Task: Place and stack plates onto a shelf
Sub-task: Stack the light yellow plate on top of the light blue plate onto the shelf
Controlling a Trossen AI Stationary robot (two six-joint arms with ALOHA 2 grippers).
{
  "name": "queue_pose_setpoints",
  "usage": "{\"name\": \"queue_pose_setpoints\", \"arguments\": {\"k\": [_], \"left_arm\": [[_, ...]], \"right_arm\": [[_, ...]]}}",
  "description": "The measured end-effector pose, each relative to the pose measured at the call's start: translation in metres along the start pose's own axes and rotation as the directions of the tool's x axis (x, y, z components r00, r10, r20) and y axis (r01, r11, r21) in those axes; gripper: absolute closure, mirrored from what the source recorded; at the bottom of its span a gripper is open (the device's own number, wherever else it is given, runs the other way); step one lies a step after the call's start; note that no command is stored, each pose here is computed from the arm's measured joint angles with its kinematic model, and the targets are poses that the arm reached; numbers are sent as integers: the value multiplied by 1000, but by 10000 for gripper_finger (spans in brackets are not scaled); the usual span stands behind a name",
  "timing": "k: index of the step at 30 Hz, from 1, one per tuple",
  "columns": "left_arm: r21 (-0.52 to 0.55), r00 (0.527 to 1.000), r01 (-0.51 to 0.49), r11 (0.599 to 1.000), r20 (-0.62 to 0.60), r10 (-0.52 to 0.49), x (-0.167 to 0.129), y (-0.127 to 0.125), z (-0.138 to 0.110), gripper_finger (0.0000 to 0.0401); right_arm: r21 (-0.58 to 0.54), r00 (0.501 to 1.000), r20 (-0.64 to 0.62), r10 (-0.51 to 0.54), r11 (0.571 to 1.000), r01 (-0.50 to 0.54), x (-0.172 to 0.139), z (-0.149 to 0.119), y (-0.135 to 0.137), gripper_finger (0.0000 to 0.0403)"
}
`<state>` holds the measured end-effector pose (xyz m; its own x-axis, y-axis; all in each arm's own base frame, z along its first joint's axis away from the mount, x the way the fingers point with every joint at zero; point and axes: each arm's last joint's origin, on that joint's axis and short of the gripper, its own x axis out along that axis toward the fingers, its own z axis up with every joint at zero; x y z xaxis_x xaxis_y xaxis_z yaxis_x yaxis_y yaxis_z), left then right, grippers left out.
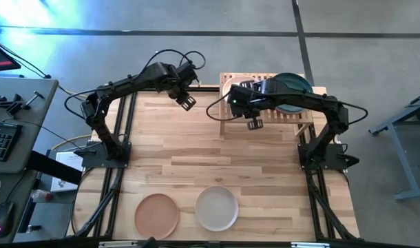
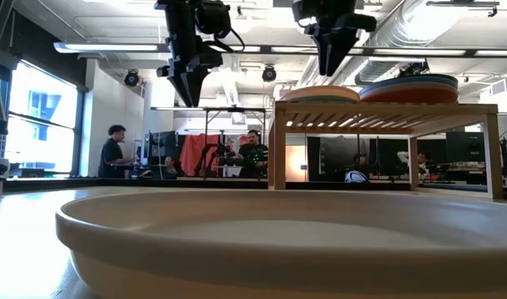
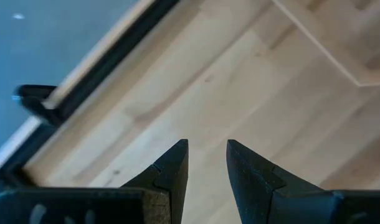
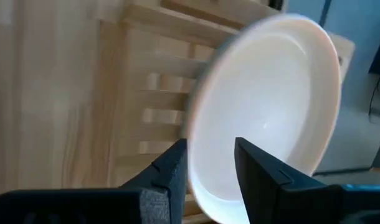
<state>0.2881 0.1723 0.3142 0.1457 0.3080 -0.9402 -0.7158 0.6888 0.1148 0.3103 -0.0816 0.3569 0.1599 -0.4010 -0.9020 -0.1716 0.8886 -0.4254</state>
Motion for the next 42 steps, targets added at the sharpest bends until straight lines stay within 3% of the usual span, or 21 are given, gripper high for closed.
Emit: {"name": "queue_pose_setpoints", "arguments": {"k": [5,10,14,19,27,42], "left_arm": [[13,999,36,999,-7,-36,-1,-5,-1,302],[19,999,38,999,-6,-38,-1,-7,-2,302],[19,999,39,999,-6,-39,-1,-7,-2,302],[19,999,38,999,-6,-38,-1,-7,-2,302],[20,999,38,999,-6,-38,-1,-7,-2,302],[21,999,38,999,-6,-38,-1,-7,-2,302]], "right_arm": [[106,1000,7,-20,994,19,7,-6,-18,295],[174,995,47,86,980,-93,21,-17,-32,295],[201,994,48,97,974,-104,25,-22,-39,295],[202,984,82,161,964,-174,30,-21,-40,295],[197,985,28,173,965,-175,46,-14,-39,295],[201,982,58,180,961,-189,53,-8,-41,295]]}}
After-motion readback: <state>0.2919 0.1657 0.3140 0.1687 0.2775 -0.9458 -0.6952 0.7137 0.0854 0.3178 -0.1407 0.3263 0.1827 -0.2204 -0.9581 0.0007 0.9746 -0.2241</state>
